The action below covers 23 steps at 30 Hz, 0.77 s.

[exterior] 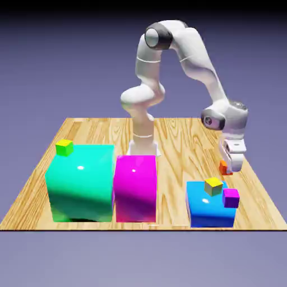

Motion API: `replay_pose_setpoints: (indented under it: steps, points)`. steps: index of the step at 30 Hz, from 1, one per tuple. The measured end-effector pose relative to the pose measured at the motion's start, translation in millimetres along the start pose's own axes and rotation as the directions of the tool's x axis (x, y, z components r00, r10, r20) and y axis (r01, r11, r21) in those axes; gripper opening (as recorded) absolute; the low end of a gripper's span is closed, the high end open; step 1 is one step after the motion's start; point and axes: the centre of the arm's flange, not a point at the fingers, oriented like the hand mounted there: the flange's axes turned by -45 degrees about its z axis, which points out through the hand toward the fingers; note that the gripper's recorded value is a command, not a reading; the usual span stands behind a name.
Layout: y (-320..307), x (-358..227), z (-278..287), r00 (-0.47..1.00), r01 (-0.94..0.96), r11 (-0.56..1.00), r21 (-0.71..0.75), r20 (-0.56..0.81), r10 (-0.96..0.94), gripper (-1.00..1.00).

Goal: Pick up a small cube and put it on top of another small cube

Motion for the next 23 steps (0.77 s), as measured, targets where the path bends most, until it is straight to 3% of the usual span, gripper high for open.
replay_pose_setpoints:
  steps: [13, 17, 18, 20, 23]
  points:
    - [168.1, -49.1, -101.9, 0.998, -0.060, 0.998, 0.005, -0.003, 0.060, -1.00]
    - [168.4, -48.4, -40.8, 0.998, -0.060, 0.998, 0.005, -0.003, 0.060, -1.00]
    - [167.9, -48.6, -32.0, 0.998, -0.060, 0.998, 0.005, -0.003, 0.060, 1.00]
    - [168.0, -48.6, -32.0, 0.998, -0.060, 0.998, 0.003, -0.003, 0.060, 1.00]
    - [168.7, -48.8, -93.0, 0.998, -0.060, 0.998, 0.003, -0.003, 0.060, 1.00]
